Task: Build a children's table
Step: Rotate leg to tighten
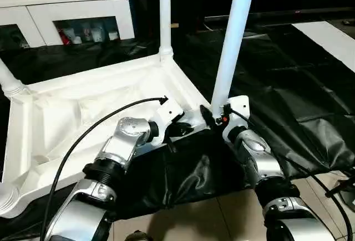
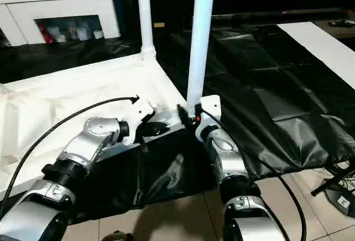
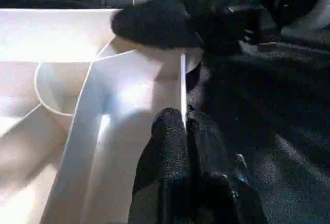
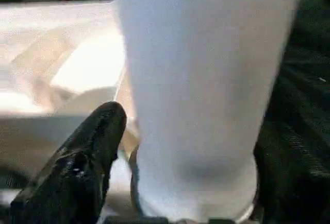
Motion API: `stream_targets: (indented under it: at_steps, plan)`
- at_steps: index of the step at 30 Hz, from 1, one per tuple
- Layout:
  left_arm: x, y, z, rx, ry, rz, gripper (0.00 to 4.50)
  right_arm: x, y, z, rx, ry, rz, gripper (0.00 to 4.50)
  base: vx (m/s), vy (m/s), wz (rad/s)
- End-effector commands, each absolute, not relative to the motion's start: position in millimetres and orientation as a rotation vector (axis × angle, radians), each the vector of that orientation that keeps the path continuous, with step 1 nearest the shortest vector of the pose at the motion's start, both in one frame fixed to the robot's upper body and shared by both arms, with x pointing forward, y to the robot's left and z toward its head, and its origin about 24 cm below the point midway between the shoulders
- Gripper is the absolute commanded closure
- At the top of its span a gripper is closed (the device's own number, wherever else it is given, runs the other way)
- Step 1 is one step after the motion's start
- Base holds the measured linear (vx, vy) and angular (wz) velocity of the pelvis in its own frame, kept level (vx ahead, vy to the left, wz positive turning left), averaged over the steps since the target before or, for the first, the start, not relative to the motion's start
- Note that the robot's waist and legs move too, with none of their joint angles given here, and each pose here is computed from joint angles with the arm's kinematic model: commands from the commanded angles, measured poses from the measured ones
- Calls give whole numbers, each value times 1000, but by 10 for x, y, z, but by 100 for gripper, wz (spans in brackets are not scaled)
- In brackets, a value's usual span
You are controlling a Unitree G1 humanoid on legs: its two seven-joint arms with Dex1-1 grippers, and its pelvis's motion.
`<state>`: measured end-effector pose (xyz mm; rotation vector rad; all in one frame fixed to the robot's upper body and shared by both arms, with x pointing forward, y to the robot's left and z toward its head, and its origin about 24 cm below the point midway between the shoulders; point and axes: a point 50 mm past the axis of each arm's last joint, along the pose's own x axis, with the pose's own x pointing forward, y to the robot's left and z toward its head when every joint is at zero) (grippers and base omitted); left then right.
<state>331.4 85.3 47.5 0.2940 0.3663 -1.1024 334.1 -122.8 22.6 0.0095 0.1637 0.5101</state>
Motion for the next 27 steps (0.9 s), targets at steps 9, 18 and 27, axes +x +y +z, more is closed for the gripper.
stream_targets:
  at_steps: [9,18,27]
  plan:
    - [3260,792,468,314,307,-1174,450,2996,-1920,497,-44,165,814,54,0,0,0]
    - [3234,801,441,322,304,-1207,450,2739,-2492,667,-96,250,816,54,0,0,0]
    - [3215,827,424,363,321,-1286,450,2847,-2260,699,-71,223,852,54,0,0,0]
